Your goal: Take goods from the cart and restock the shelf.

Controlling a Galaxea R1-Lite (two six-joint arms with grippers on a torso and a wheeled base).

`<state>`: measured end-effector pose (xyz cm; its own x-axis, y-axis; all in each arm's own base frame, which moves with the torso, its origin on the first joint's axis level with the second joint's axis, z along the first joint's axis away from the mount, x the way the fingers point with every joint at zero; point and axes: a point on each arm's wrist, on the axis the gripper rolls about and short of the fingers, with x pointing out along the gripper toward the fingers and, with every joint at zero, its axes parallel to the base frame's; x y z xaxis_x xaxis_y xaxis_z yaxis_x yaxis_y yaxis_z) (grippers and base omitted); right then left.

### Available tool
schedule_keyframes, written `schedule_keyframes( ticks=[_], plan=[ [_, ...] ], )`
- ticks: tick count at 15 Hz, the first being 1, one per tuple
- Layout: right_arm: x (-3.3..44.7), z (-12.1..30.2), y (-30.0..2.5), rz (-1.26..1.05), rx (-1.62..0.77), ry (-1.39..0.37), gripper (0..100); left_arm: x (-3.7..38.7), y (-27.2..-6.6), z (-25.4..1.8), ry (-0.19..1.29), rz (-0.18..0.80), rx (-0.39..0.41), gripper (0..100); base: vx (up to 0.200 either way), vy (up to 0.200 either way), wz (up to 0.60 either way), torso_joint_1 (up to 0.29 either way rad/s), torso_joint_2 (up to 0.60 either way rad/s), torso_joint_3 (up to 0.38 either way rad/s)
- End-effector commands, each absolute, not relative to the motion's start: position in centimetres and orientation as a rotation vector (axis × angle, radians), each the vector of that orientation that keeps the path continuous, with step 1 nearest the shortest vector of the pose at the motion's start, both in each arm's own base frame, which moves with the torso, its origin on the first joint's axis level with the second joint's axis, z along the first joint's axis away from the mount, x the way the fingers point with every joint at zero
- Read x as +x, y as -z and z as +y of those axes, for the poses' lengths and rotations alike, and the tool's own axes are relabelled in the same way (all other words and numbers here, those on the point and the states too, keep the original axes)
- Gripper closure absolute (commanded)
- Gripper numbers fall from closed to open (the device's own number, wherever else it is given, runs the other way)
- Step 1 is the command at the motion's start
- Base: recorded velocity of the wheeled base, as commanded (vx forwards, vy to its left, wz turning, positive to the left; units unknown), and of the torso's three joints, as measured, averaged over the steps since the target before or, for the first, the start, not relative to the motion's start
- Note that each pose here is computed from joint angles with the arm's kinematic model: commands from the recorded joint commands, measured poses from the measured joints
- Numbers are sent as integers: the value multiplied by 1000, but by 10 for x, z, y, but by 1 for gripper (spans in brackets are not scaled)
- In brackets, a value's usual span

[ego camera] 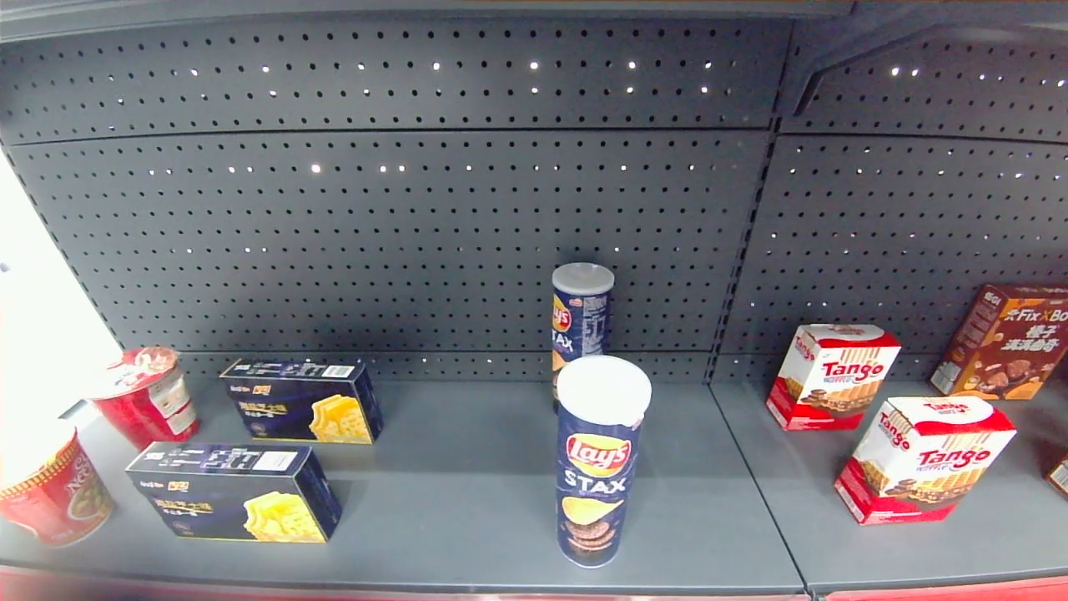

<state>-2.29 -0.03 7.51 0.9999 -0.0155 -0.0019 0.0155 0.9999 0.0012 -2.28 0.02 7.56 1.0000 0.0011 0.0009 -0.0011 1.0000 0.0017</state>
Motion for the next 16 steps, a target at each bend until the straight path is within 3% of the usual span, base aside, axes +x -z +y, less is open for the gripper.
schedule_keyframes(
  ticks=[1, 4, 14, 16],
  plan=[
    [-23, 0, -75, 3, 2, 15, 0, -23, -76, 0, -2, -2, 2, 0, 0, 0, 0, 0, 0, 0],
    [-23, 0, -75, 3, 2, 15, 0, -23, -76, 0, -2, -2, 3, 0, -200, 0, 0, 7, 2, -1],
    [-23, 0, -75, 3, 2, 15, 0, -23, -76, 0, -5, -2, -3, 0, 0, 0, 0, 0, 0, 0],
    [-23, 0, -75, 3, 2, 15, 0, -23, -76, 0, -5, -2, 0, 0, 200, 0, 0, 0, 2, 2]
  ],
)
